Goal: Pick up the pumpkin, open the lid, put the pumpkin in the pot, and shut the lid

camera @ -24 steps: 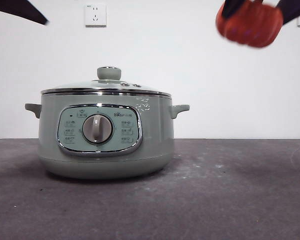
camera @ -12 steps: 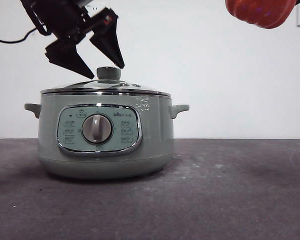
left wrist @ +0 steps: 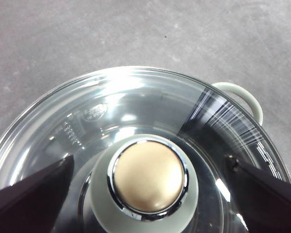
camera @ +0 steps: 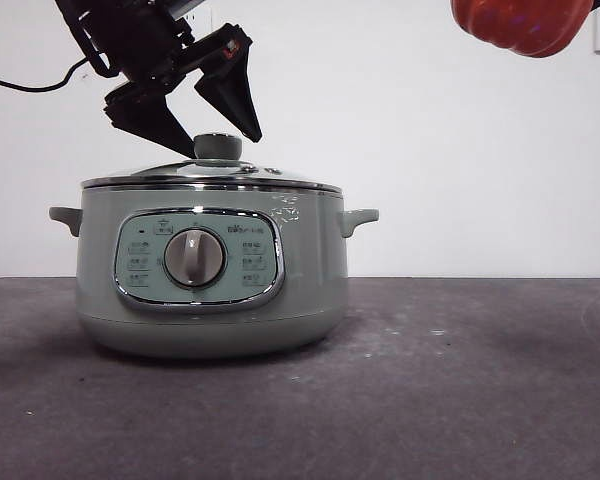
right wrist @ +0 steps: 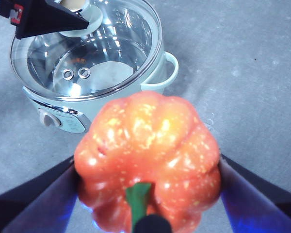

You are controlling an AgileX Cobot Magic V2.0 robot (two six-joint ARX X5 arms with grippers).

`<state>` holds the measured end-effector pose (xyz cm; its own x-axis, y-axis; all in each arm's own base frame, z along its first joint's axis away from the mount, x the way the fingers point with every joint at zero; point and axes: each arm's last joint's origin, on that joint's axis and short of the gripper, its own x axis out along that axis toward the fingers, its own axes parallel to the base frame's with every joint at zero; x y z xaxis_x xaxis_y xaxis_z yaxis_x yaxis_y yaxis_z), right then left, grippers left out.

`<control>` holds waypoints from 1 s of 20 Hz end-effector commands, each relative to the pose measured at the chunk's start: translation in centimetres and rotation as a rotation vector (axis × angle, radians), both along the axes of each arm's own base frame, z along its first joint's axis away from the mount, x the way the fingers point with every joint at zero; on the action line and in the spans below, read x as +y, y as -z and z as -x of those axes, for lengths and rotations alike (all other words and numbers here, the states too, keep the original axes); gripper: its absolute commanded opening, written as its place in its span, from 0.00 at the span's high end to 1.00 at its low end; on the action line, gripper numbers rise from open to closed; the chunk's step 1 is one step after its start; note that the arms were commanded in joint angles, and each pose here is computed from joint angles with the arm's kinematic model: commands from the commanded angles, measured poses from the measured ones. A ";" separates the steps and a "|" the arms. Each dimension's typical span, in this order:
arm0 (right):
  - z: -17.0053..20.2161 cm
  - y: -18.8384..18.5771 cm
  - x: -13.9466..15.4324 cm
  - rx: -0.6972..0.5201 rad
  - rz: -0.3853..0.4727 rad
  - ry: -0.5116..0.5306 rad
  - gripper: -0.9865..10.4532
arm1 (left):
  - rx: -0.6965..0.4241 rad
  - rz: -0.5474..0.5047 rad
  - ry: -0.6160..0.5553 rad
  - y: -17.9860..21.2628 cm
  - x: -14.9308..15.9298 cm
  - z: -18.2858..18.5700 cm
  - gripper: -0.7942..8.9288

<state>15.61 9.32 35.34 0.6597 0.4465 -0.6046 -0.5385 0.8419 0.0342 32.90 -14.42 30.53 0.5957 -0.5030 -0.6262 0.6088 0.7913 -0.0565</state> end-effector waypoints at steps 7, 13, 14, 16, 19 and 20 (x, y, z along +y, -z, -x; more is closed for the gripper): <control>0.0 -0.1 0.0 -0.005 -0.008 0.004 0.92 | 0.023 -0.019 0.012 0.6 -0.2 -0.1 0.65; 0.0 -0.1 0.0 -0.005 -0.008 0.004 0.92 | 0.024 -0.019 0.012 0.6 -0.2 -0.1 0.83; 0.0 -0.1 0.0 -0.005 -0.008 0.004 0.92 | 0.024 -0.019 0.012 0.6 -0.2 -0.1 0.86; 0.0 -0.1 0.0 -0.005 -0.008 0.004 0.92 | 0.023 -0.019 0.012 0.6 -0.2 -0.1 0.93; 0.0 -0.1 0.0 -0.004 -0.009 0.002 0.92 | 0.019 -0.013 0.011 0.5 -0.2 -0.1 0.93; 0.0 -0.1 0.0 -0.004 -0.009 0.002 0.92 | 0.011 -0.010 0.011 0.4 -0.2 -0.1 0.93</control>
<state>15.61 9.32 35.34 0.6595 0.4468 -0.6045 -0.5385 0.8419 0.0347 32.79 -14.43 30.36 0.5851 -0.4962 -0.6414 0.6092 0.7910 -0.0563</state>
